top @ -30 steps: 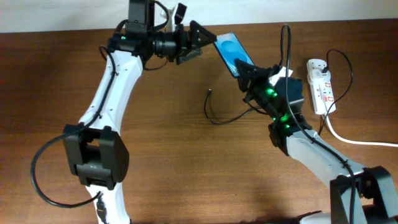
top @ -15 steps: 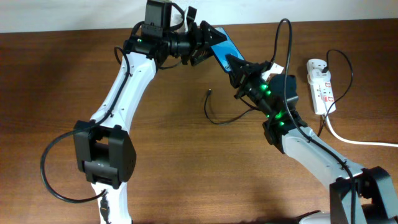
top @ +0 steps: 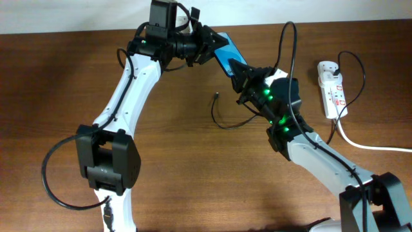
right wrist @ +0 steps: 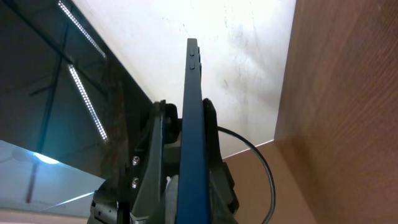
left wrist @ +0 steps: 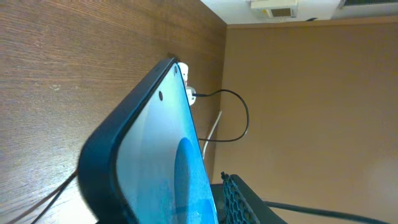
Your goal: Plug charger to phone and switch on socket
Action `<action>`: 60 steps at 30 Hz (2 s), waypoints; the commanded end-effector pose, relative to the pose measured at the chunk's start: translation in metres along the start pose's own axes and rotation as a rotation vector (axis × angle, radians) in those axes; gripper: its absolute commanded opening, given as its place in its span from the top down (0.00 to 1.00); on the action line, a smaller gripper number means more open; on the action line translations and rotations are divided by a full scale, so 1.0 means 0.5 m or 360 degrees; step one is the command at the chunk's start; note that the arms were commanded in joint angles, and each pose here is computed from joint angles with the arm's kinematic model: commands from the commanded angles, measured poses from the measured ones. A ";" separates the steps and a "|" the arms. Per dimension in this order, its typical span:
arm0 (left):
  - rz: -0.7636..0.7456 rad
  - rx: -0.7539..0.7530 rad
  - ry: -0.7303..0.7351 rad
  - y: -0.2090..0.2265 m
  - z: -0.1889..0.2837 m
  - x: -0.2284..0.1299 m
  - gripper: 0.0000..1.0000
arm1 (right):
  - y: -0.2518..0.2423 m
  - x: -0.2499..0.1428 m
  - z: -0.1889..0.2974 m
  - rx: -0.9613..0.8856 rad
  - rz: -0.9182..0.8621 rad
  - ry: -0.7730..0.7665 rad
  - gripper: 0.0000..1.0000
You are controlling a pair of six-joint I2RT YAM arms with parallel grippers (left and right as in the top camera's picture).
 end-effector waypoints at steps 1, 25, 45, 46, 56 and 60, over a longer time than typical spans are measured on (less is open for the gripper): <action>-0.0014 0.0010 -0.0005 -0.002 -0.016 -0.004 0.65 | 0.031 -0.034 -0.004 0.0058 -0.0007 0.0093 0.96; 0.0023 0.0058 -0.0190 0.025 0.031 0.060 1.00 | 0.041 -0.009 0.002 0.0087 0.0188 0.0078 0.50; 0.0084 0.0032 -0.0153 0.093 0.163 0.119 1.00 | -0.169 0.135 0.110 -0.0741 0.1119 0.0368 0.32; 0.0056 0.0037 -0.0157 0.094 0.163 0.120 1.00 | -0.172 0.136 0.112 -0.0756 0.1123 0.0372 0.32; 0.0039 0.0030 -0.0113 0.095 0.163 0.110 1.00 | -0.103 0.125 0.130 -0.1366 0.1536 0.0328 0.31; 0.0039 0.0030 -0.0113 0.095 0.163 0.111 1.00 | -0.094 0.121 0.136 -0.1418 0.1596 0.0353 0.21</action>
Point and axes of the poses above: each gripper's point midway between its finger pads, its own z axis back along the fingers, its own y axis along the line the jaws close on, x = y × z, the point moved 4 cm from there along z, back along the fingers, and after that the axes turned 9 degrees about z, right-handed, at the moved point
